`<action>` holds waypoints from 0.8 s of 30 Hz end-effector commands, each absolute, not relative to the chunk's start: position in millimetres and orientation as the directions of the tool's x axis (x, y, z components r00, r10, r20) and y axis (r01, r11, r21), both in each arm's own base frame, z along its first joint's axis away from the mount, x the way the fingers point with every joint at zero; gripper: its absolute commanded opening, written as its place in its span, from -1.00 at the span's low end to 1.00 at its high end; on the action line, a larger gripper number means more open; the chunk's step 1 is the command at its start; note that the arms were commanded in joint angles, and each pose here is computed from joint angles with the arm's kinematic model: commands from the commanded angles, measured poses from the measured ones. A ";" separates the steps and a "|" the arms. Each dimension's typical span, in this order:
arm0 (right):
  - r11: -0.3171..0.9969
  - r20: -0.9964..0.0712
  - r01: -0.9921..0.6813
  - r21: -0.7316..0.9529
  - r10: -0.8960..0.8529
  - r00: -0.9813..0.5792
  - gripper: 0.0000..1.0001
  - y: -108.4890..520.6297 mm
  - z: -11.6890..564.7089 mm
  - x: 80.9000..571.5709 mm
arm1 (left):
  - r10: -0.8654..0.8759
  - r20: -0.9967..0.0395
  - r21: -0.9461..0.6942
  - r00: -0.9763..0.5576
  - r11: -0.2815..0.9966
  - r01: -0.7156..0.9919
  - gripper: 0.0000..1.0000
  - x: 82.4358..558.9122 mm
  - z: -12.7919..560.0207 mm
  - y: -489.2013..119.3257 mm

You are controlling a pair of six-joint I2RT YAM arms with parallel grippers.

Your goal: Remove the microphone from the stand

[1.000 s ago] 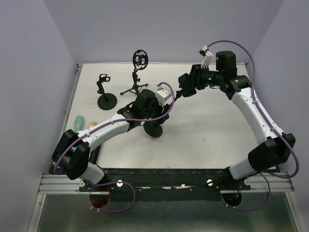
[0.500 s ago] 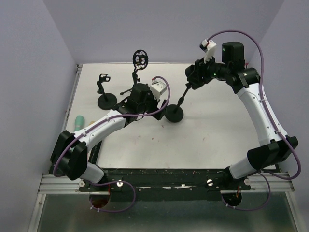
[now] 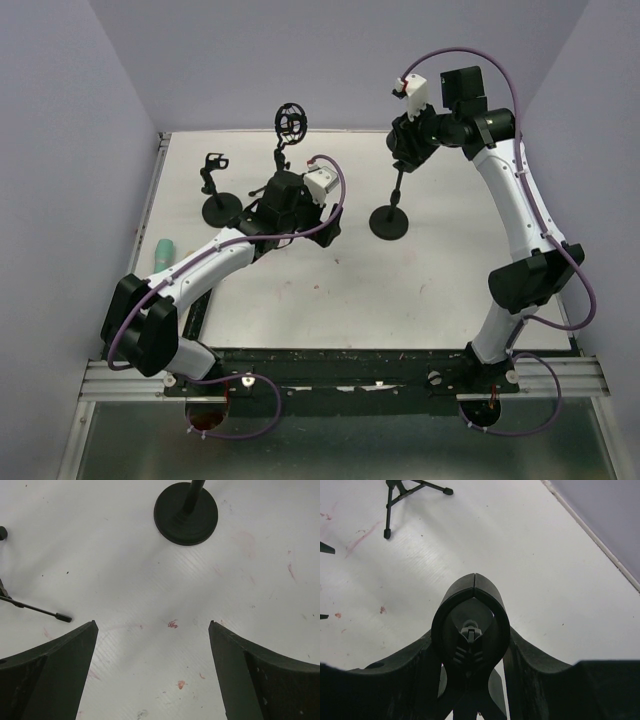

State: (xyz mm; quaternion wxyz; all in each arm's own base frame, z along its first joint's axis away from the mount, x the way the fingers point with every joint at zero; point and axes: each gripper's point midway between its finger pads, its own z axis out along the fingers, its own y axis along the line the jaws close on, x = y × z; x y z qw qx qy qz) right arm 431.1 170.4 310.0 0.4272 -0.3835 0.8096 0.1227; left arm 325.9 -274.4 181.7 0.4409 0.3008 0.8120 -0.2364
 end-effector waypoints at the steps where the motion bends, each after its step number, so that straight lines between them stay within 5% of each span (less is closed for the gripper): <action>1: 0.671 -0.696 -0.734 -0.107 -0.577 -0.426 -0.99 158.9 276.1 426.3 | 0.268 -0.868 -0.129 -0.419 0.691 0.711 0.97 316.0 189.6 -273.1; 14: 0.682 -0.475 -0.731 0.019 -0.637 -0.607 -0.99 142.4 148.2 394.7 | 0.270 -0.862 -0.137 -0.429 0.691 0.709 0.97 310.6 181.2 -270.2; 21: 0.704 -0.464 -0.707 0.058 -0.608 -0.644 -0.99 145.8 130.5 393.5 | 0.279 -0.860 -0.125 -0.427 0.697 0.707 0.97 309.1 176.2 -266.4; 22: 0.710 -0.479 -0.702 0.056 -0.598 -0.642 -0.93 147.3 134.4 397.7 | 0.278 -0.859 -0.127 -0.430 0.697 0.706 0.97 309.4 175.6 -266.3; 24: 0.719 -0.506 -0.693 0.056 -0.578 -0.640 -0.39 153.1 145.6 406.3 | 0.279 -0.860 -0.125 -0.427 0.697 0.706 0.97 310.0 176.8 -266.6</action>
